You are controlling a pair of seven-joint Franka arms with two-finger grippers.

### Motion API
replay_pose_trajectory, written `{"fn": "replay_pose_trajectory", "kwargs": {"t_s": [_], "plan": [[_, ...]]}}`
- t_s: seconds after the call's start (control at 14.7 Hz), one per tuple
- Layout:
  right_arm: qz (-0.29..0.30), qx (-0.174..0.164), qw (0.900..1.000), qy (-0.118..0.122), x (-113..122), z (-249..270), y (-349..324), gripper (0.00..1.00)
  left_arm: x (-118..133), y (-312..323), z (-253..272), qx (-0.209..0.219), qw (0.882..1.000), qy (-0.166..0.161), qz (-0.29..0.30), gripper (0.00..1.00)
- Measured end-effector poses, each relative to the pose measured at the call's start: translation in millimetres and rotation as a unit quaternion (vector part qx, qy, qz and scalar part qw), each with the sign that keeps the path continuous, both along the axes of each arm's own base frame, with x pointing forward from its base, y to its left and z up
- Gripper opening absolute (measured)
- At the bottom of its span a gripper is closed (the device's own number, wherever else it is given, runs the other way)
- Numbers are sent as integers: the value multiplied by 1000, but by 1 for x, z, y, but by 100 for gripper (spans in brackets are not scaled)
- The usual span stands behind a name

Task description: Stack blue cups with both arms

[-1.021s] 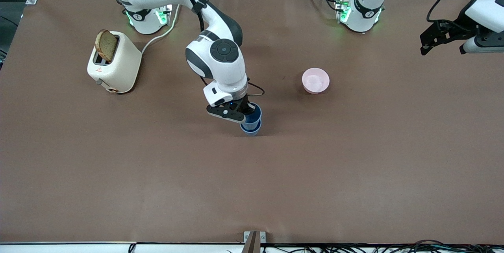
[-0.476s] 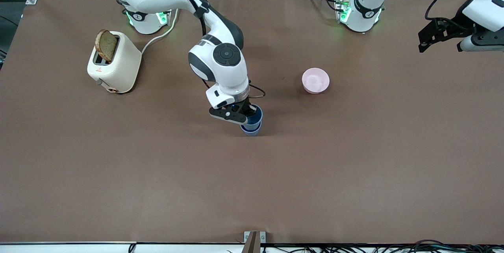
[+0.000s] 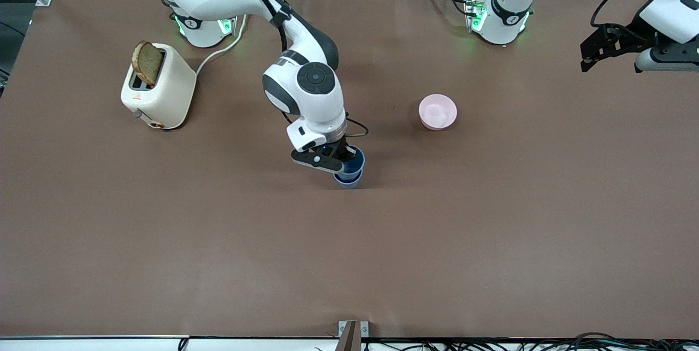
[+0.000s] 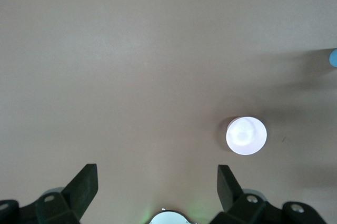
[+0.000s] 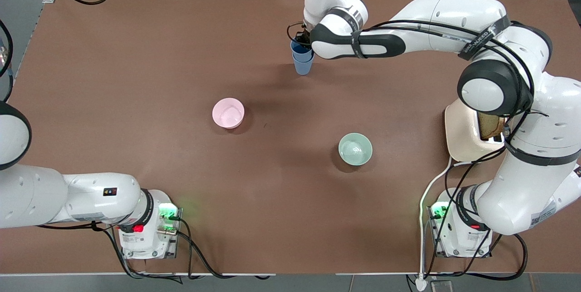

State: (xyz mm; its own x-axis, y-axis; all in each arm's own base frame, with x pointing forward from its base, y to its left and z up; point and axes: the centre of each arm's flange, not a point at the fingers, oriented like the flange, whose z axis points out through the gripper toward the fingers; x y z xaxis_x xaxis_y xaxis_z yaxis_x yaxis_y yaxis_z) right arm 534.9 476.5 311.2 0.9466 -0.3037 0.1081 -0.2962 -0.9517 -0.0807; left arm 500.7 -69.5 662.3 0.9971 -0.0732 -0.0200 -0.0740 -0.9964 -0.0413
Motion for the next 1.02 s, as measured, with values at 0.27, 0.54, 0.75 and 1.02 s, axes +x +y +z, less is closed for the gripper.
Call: {"fn": "replay_pose_trajectory", "kwargs": {"t_s": [0.27,0.54,0.75,1.02], "plan": [[-2,0,1000,-1,2,1,-2,23,1,-3,-3,0,1000,3,-4,100],[-18,10,1000,-15,22,21,-12,31,2,-6,-5,0,1000,5,-7,100],[-47,7,998,-31,47,68,-41,59,2,-9,-5,1,1000,6,-10,100],[-98,-42,993,-42,80,169,-153,99,2,-10,-6,1,1000,6,-11,100]]}}
